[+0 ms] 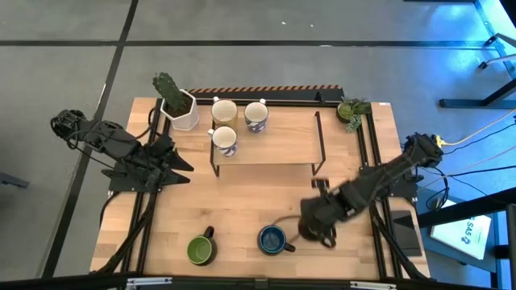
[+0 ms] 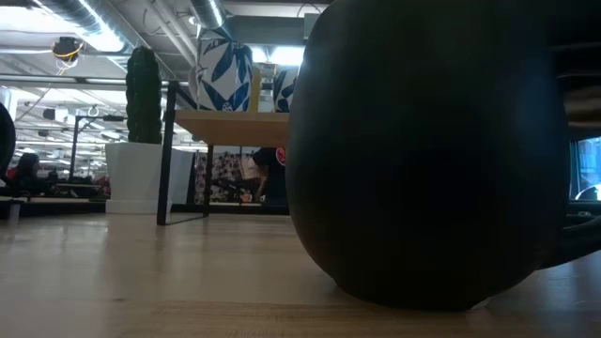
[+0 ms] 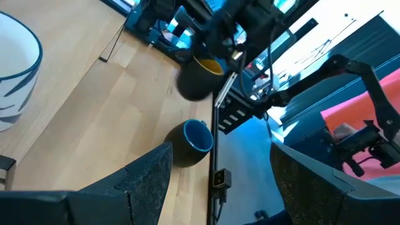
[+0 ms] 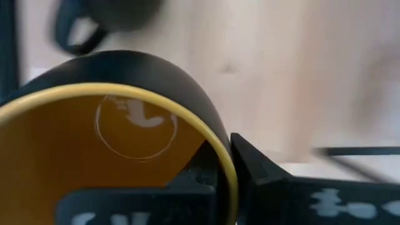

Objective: Place coffee mugs
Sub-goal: Put the black and yellow cup on the shelf aligned with the other white and blue patterned cup

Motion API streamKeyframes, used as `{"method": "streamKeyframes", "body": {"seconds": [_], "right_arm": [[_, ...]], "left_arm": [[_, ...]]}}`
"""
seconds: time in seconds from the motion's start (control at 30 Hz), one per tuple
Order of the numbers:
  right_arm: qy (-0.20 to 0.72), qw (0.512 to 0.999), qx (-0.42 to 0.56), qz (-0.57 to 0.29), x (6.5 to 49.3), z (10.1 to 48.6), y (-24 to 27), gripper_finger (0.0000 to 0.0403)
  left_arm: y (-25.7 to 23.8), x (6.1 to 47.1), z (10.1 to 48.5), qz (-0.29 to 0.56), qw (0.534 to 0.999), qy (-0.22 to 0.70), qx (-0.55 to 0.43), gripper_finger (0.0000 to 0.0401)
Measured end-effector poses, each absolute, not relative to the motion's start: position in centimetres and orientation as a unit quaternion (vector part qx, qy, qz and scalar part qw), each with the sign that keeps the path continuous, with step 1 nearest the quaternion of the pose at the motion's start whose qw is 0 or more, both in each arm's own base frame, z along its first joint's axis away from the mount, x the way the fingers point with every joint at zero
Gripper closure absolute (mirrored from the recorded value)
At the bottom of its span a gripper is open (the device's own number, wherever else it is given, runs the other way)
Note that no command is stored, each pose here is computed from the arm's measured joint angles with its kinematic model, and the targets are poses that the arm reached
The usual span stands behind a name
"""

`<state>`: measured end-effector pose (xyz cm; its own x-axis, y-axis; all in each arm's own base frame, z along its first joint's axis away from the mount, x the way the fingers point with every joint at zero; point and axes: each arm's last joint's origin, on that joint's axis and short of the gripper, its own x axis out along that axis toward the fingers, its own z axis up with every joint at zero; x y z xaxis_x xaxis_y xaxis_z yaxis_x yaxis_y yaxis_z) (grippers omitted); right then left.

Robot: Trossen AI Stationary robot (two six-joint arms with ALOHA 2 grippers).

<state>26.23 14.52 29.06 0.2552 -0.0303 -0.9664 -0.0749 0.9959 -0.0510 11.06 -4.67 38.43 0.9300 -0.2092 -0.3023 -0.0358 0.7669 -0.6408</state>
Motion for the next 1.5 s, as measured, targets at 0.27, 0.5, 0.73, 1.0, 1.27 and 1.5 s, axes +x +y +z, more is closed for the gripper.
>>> {"method": "streamKeyframes", "body": {"seconds": [0.27, 0.5, 0.73, 1.0, 1.27, 1.5], "right_arm": [[0.552, 0.823, -0.129, -0.034, 30.3, 34.0, 5.4, 0.0401], [0.514, 0.840, -0.157, -0.077, 32.3, 35.4, -0.9, 0.0402], [0.524, 0.833, -0.165, -0.068, 33.9, 34.2, -3.3, 0.0402], [0.505, 0.841, -0.183, -0.070, 34.5, 34.6, -3.6, 0.0402], [0.507, 0.840, -0.179, -0.071, 34.6, 34.5, -4.7, 0.0402], [0.505, 0.842, -0.176, -0.072, 34.6, 34.6, -5.1, 0.0371]], "left_arm": [[-4.2, 10.2, 38.7, -0.047, 0.924, 0.164, -0.344, 0.0138], [-3.8, 9.6, 39.0, -0.032, 0.930, 0.144, -0.336, 0.0138], [-3.7, 9.6, 38.9, -0.022, 0.934, 0.140, -0.329, 0.0138], [-3.6, 9.6, 38.9, -0.014, 0.939, 0.135, -0.316, 0.0138], [-3.6, 9.6, 39.0, -0.007, 0.940, 0.131, -0.315, 0.0138], [-3.5, 9.5, 39.0, -0.004, 0.940, 0.127, -0.316, 0.0138]]}}
